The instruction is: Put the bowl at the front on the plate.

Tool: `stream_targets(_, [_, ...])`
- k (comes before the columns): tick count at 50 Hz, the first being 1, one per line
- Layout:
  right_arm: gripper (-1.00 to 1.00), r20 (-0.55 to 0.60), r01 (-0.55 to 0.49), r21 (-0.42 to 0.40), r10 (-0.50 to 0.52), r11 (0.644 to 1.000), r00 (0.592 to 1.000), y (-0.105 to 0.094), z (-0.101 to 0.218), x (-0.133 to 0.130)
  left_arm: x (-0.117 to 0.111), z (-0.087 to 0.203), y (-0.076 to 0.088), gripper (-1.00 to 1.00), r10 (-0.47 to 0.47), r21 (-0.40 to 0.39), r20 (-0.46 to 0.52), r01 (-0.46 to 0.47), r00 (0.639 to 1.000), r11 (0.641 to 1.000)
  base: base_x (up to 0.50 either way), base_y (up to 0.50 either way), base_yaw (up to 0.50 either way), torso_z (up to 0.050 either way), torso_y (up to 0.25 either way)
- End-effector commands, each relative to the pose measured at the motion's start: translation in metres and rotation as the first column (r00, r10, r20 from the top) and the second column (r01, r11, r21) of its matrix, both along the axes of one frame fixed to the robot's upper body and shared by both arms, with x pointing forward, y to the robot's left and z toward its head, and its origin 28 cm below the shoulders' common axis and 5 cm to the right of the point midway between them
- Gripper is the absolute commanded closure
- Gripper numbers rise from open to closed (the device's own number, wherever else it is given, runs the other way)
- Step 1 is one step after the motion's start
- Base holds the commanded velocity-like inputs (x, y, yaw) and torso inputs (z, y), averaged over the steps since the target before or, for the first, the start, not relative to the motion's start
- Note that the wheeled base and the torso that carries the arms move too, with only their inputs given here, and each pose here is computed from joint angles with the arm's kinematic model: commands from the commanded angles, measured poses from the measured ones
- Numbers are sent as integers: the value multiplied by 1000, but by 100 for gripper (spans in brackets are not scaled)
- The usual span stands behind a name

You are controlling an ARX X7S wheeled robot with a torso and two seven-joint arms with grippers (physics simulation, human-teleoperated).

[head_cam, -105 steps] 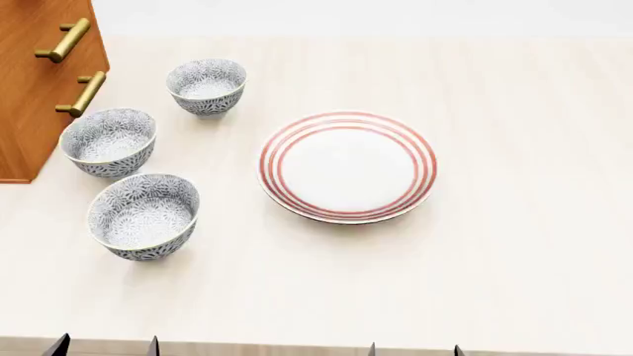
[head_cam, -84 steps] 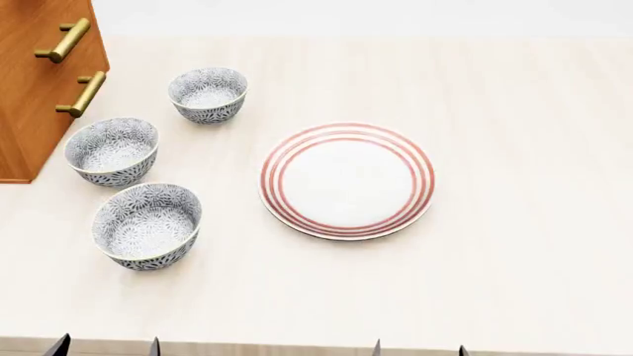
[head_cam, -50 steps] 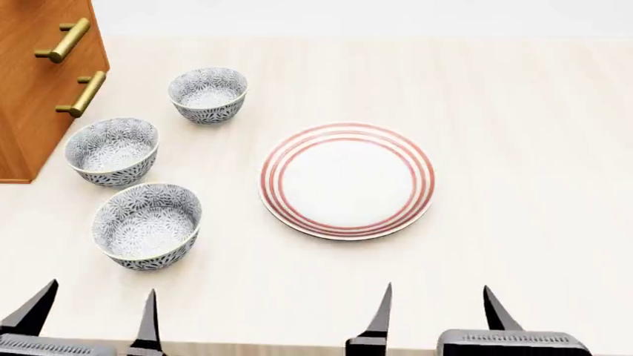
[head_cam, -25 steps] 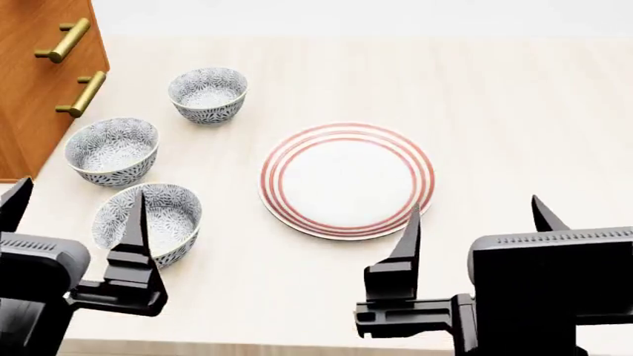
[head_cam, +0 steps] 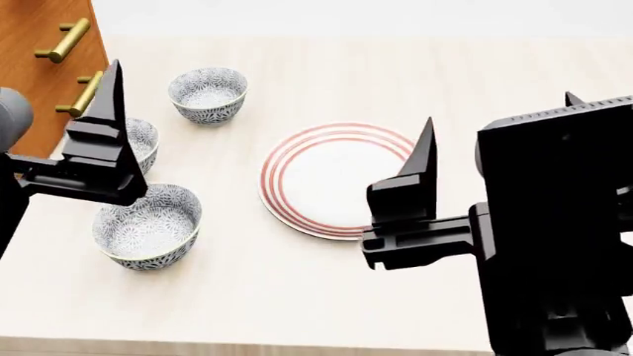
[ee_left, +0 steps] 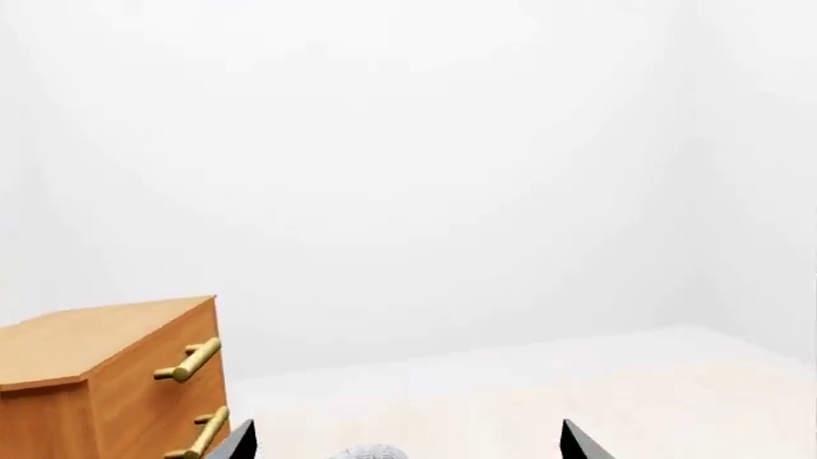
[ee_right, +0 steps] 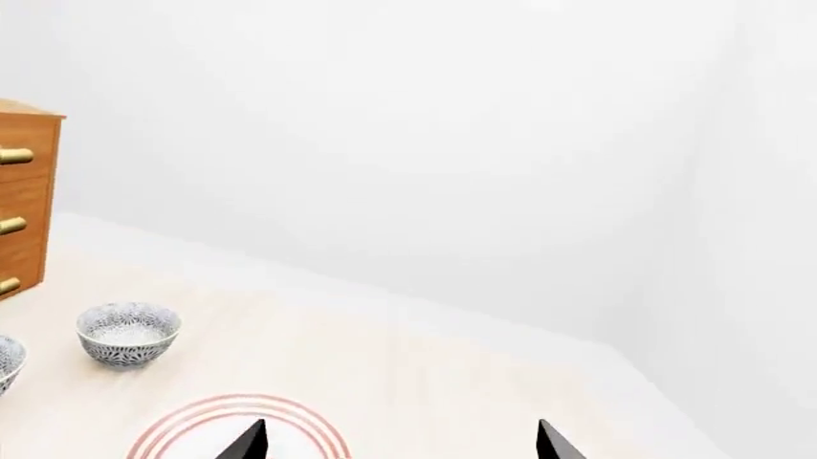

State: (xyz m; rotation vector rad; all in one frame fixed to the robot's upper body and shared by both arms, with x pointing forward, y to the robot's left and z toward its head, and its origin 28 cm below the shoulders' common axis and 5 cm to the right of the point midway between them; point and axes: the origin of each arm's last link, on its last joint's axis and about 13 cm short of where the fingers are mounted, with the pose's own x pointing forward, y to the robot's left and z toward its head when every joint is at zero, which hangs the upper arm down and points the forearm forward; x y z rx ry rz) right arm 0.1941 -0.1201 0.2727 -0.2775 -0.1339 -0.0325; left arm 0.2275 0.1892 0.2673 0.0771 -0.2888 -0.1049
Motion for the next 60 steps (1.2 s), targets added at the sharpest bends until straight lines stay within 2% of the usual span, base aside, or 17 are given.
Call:
stream_targets(1, [-100, 23, 8, -39, -7, 999, 1000, -3, 31, -5, -5, 40, -2, -100, -14, 20, 56, 13, 998, 1000, 0, 0, 0, 0, 0])
stream_targets(9, [-100, 47, -2, -45, 4, 999, 999, -2, 50, -1, -10, 54, -4, -100, -18, 32, 67, 16, 998, 999, 0, 0, 0, 0, 0])
stream_targets(19, [-100, 49, -23, -95, 28, 995, 998, 2, 75, 6, -13, 74, -7, -100, -18, 36, 94, 15, 995, 999, 0, 0, 0, 0, 0])
stream_targets(27, [-100, 26, -17, -142, 21, 990, 999, 2, 84, 2, -14, 74, -5, -100, -16, 38, 106, 12, 994, 999, 0, 0, 0, 0, 0])
stream_targets(60, [-100, 11, -34, -137, 36, 990, 999, 2, 82, 3, -14, 69, -4, -100, -17, 58, 110, 10, 994, 998, 24, 0, 0, 0, 0])
